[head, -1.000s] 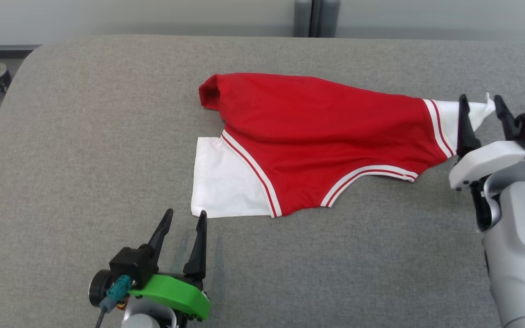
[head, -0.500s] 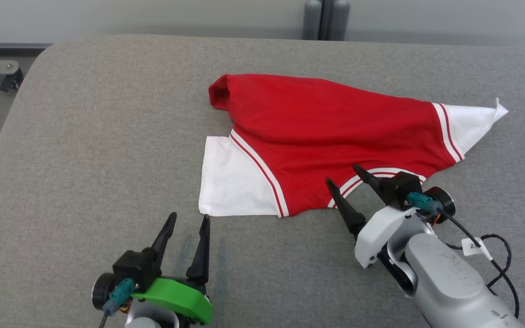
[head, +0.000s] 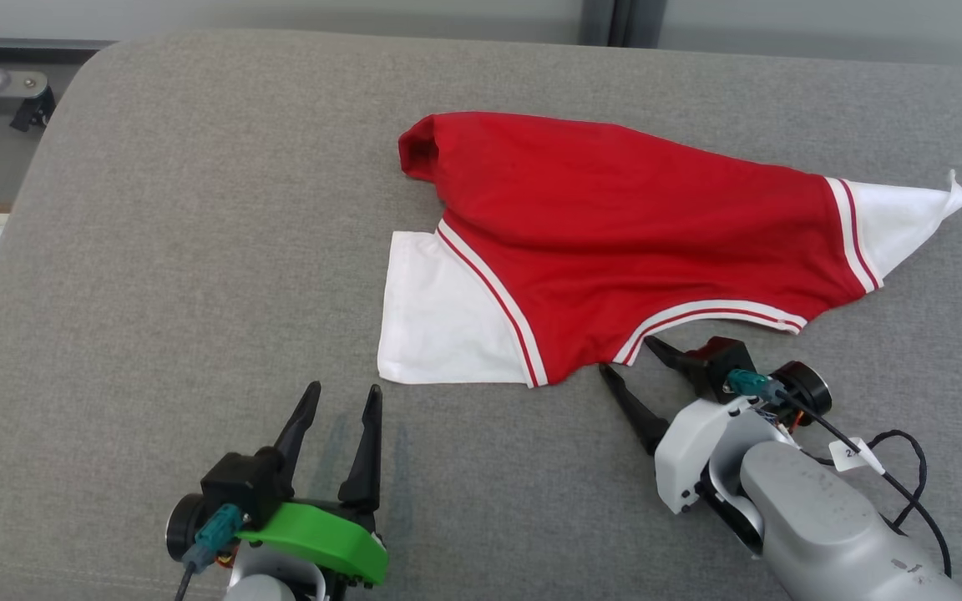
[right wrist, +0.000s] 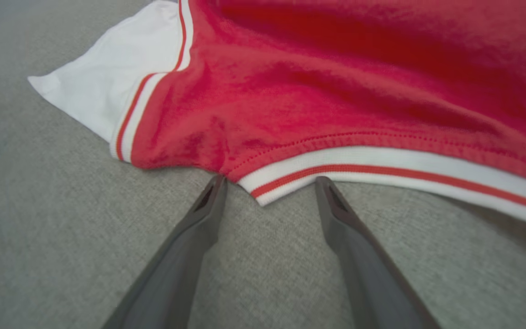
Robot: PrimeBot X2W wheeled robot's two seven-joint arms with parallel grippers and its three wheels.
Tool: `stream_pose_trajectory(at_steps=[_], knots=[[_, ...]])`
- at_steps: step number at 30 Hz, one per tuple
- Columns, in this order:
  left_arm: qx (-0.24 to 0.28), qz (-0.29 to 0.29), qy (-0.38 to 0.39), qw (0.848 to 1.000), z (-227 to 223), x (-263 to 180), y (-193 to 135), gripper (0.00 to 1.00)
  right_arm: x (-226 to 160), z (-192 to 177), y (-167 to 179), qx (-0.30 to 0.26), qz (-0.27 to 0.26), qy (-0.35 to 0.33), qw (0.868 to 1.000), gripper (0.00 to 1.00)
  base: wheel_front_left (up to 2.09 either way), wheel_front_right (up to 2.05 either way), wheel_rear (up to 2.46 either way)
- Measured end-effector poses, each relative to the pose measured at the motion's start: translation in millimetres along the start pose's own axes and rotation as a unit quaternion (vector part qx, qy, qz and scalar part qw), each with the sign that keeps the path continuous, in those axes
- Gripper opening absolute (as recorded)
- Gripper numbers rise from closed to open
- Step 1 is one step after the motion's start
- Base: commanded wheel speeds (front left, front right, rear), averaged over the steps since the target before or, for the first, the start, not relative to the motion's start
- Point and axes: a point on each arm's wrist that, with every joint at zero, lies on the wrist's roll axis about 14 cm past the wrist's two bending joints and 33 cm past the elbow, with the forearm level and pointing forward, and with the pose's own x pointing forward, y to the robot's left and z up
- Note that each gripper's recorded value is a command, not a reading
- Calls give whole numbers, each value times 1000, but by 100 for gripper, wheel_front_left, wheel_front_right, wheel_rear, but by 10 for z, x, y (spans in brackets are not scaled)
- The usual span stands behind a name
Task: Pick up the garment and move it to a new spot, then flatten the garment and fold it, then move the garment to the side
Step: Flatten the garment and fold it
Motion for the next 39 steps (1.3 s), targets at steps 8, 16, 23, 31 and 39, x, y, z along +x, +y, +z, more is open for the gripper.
stream_pose_trajectory(at_steps=[8,16,23,31,39], knots=[[0,0,-2,1000,15,16,2,100,-46,140,-120,19,-22,-28,999,0,0,0,0],[3,-20,-7,1000,45,67,-119,100,-364,133,-431,52,-85,-51,994,0,0,0,0],[5,-41,-7,999,41,93,-248,100,-751,112,-799,70,-151,-69,984,0,0,0,0],[8,-70,-7,997,47,144,-432,100,-1477,-169,-1458,70,-251,-36,965,0,0,0,0],[9,-89,0,996,-2,173,-554,100,-1888,-193,-1854,65,-316,-32,946,100,0,0,0]])
